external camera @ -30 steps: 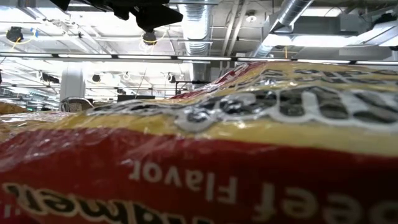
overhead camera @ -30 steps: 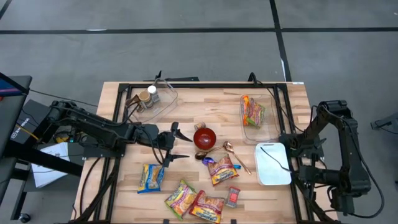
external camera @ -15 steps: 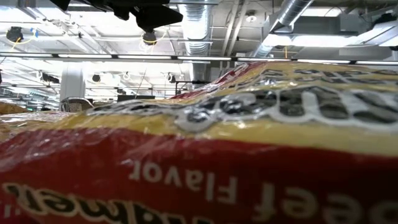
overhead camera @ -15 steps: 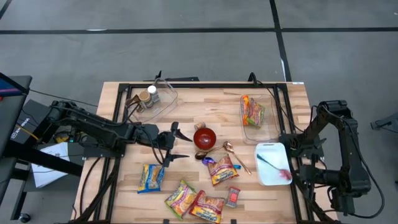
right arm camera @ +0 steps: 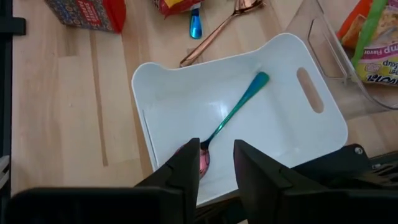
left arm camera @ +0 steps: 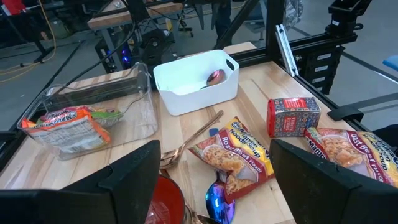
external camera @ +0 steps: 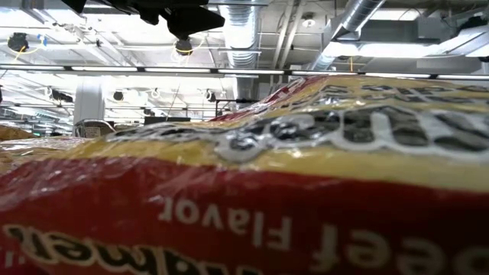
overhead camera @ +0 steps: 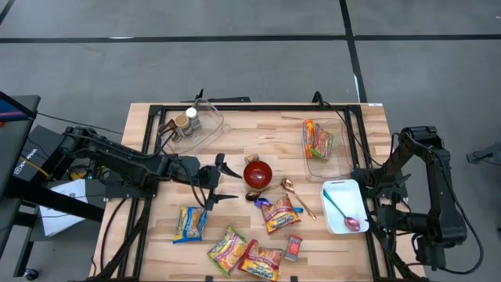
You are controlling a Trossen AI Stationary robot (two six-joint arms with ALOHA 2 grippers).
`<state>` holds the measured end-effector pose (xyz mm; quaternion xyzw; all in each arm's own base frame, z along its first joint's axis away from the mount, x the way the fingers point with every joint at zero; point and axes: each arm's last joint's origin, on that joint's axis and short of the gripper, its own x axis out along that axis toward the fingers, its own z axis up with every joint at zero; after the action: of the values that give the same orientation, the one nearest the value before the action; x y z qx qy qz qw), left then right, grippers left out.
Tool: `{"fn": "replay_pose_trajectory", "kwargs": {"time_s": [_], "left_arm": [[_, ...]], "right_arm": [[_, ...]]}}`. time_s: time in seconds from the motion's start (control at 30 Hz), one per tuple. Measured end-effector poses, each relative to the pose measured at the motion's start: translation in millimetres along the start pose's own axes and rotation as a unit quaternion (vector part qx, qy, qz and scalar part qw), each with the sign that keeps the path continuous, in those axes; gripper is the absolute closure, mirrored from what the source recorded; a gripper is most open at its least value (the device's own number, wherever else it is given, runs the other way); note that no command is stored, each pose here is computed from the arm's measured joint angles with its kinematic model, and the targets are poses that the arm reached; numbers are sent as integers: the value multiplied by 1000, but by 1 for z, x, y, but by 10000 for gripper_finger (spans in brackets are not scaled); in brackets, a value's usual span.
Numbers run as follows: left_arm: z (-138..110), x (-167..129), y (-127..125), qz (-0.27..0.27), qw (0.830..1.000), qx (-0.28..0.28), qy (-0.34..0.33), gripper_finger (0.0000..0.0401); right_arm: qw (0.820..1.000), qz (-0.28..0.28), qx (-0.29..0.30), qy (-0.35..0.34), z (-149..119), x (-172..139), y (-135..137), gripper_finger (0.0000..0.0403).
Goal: Pick & Place Food Item
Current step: Put the blue noodle pack into the right transparent bin
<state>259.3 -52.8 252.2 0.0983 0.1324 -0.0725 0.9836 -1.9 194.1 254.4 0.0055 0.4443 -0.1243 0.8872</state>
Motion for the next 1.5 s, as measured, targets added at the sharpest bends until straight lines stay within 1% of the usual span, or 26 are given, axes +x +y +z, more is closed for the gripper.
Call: {"fn": "replay_pose_trajectory", "kwargs": {"time_s": [0.1, 0.2, 0.43, 0.53, 0.63, 0.8, 0.93, 1.03, 1.2, 1.37, 1.5], "left_arm": [[0, 0, 0, 0, 1000, 0, 0, 105], [0, 0, 0, 0, 1000, 1, 0, 105], [0, 0, 0, -2, 1000, 10, 0, 105], [0, 0, 0, -2, 1000, 11, 0, 105], [0, 0, 0, -1, 1000, 10, 0, 105], [0, 0, 0, -1, 1000, 10, 0, 105], [0, 0, 0, -1, 1000, 10, 0, 105], [0, 0, 0, 1, 1000, 10, 0, 105], [0, 0, 2, 5, 1000, 11, 1, 105], [0, 0, 3, 5, 1000, 11, 1, 105], [0, 0, 3, 5, 1000, 12, 1, 105]], "right_arm": [[1000, 6, -10, -5, 1, -1, -1, 311], [999, 26, -17, -24, 9, -3, -6, 311], [996, 60, -19, -71, 47, -5, -31, 312], [993, 58, -14, -101, 61, -3, -40, 312], [989, 51, -16, -135, 69, 0, -42, 312], [984, 20, 1, -176, 82, 7, -42, 312], [976, -1, 6, -217, 94, 13, -40, 312], [970, -15, -11, -242, 105, 18, -33, 312], [957, -59, -57, -278, 128, 29, -21, 312], [949, -107, -86, -284, 149, 38, -21, 312], [945, -145, -103, -276, 162, 47, -26, 312]]}}
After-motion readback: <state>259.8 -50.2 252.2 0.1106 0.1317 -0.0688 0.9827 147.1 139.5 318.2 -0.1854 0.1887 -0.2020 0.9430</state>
